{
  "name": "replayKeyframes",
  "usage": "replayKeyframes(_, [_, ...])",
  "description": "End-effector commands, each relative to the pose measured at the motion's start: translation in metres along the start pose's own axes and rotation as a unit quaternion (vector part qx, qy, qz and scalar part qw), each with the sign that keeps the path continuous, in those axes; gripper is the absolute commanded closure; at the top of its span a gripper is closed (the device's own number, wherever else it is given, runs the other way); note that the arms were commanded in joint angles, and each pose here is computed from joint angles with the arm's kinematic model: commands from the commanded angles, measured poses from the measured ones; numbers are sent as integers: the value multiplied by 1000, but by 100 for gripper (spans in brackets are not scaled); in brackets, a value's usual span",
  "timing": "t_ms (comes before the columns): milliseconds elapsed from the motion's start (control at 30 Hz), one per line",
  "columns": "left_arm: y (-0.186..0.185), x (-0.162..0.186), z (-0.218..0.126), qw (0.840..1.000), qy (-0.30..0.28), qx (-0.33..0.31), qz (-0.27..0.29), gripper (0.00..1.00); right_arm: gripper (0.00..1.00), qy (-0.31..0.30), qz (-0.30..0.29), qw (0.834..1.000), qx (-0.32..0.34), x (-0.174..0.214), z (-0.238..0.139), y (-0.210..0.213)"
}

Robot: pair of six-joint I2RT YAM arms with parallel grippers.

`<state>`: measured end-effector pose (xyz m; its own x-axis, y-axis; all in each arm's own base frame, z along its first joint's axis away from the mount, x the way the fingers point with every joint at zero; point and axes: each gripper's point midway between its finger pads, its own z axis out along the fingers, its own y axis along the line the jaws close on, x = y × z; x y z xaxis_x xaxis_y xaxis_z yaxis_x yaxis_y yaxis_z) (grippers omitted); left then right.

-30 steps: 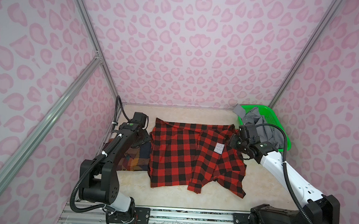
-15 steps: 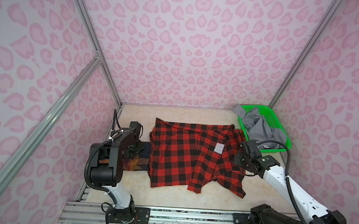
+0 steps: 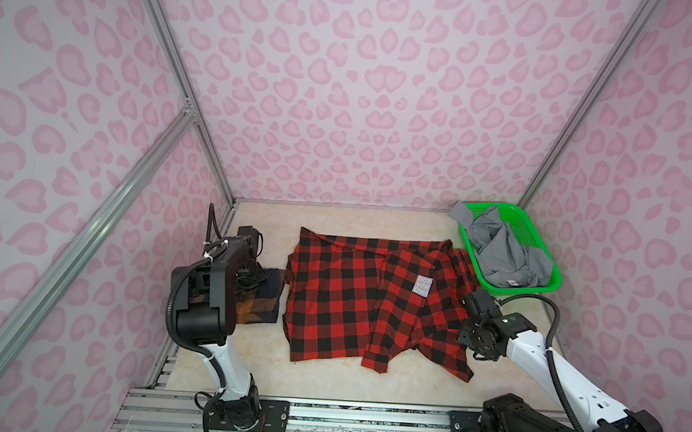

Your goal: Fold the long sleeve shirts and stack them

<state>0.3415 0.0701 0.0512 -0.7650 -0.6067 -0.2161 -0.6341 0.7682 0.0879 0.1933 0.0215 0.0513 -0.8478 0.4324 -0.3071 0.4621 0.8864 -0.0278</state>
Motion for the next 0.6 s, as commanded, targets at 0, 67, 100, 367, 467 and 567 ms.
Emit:
replayKeyframes(0, [-20,8,-43,997,-31,65,16,37,38,29,-6,999,-26,17,12,14])
replayKeyframes(67, [-28,21,-61,995,-41,91,25,37,46,39,-26,998,-52,27,17,32])
replayKeyframes(100, [-31,27,-67,993,-45,101,32,37,52,43,-34,996,-66,32,17,42])
replayKeyframes(367, [-30,89,-83,984,-51,158,63,37,100,29,-73,987,-138,37,-8,115])
replayKeyframes(467, [-35,115,-80,981,-46,169,84,37,100,14,-78,986,-144,21,-19,130])
replayKeyframes(567, [-39,137,-74,980,-33,171,101,37,100,-10,-84,985,-150,1,-34,142])
